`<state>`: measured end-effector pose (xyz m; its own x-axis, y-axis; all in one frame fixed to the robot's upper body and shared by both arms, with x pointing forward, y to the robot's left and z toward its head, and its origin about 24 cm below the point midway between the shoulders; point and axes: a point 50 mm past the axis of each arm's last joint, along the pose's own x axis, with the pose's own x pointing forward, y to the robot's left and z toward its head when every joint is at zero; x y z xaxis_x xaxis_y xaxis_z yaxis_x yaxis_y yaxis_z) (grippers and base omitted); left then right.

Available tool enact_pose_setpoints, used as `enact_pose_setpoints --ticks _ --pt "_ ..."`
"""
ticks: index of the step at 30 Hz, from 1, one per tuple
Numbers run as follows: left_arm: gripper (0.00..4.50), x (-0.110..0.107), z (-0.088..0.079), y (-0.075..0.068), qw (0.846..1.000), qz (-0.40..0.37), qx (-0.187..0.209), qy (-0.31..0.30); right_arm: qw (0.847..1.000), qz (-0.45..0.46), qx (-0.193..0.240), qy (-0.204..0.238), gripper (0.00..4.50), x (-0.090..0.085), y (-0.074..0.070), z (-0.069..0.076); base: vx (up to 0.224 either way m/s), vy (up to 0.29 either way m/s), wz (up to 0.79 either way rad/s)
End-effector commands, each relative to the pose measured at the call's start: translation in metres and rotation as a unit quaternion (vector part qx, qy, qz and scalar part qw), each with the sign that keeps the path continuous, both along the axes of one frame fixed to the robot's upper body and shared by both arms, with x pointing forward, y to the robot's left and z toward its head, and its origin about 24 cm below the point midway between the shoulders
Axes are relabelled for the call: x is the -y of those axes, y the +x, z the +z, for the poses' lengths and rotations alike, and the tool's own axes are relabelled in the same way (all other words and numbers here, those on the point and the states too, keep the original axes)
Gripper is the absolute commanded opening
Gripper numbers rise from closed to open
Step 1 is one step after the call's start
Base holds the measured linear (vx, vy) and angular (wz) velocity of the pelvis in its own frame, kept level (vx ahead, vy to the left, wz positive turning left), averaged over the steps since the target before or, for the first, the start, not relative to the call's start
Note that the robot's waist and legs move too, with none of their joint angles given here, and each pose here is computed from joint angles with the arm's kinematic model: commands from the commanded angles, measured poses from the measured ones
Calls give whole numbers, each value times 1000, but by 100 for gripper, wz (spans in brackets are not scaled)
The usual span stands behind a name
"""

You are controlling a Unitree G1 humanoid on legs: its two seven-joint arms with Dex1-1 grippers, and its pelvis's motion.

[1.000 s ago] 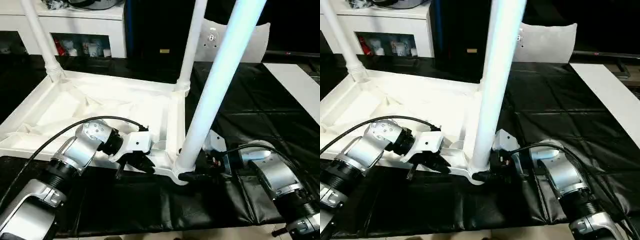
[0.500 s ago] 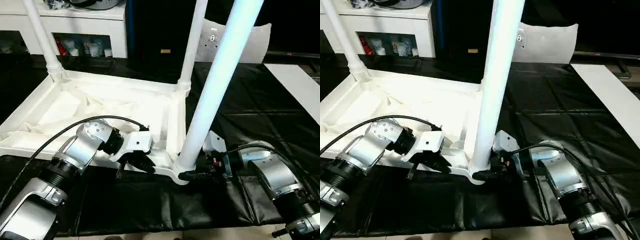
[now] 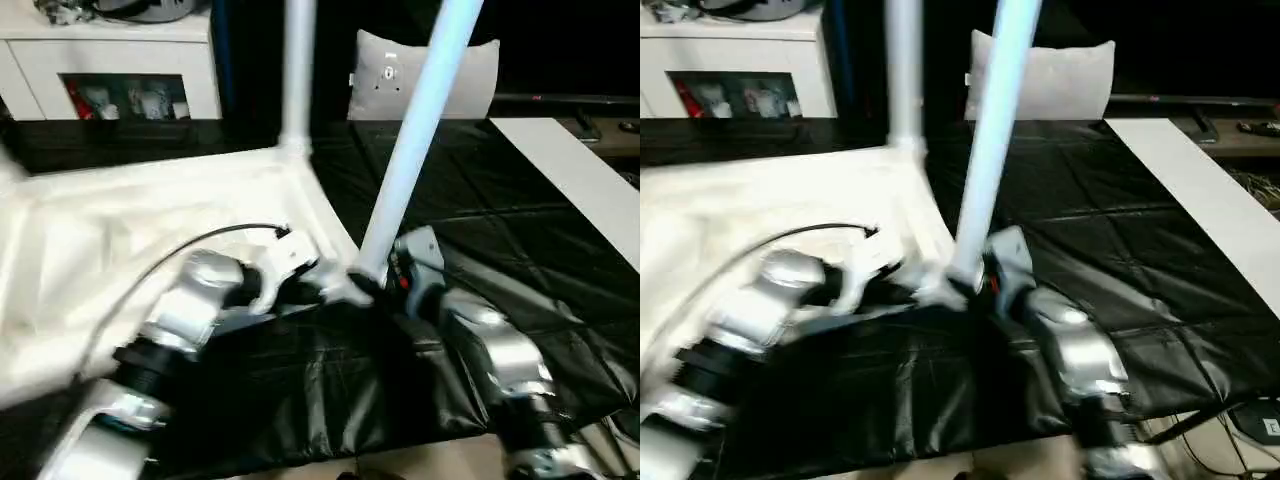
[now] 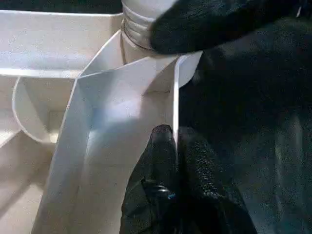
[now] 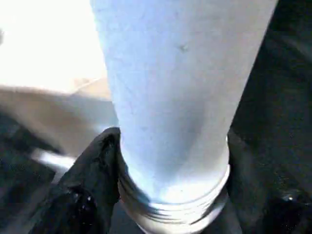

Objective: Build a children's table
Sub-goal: Rotate leg to tighten

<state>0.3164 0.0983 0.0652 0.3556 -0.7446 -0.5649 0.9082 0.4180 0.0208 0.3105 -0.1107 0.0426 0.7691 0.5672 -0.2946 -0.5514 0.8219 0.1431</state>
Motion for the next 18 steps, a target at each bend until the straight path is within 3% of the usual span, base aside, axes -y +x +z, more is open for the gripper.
enact_pose_setpoints --ticks 1,2,5,6,15,18 --pt "0 37 22 -2 997 -47 41 -46 997 59 -16 40 307 -39 -7 0 0 0 0" --pt "0 38 22 -2 997 -46 44 -44 998 53 -11 43 341 -40 -7 1 0 0 0" --pt "0 36 21 -1 997 -49 51 -31 998 44 -2 42 351 -39 -6 2 0 0 0" --pt "0 32 19 0 997 -47 58 -14 999 32 3 38 377 -36 -5 4 0 0 0" --pt "0 11 16 -1 995 -81 62 12 996 79 37 21 445 -7 -12 10 0 0 0" --pt "0 6 16 -2 993 -105 60 12 993 110 44 6 445 2 -15 11 0 0 0"
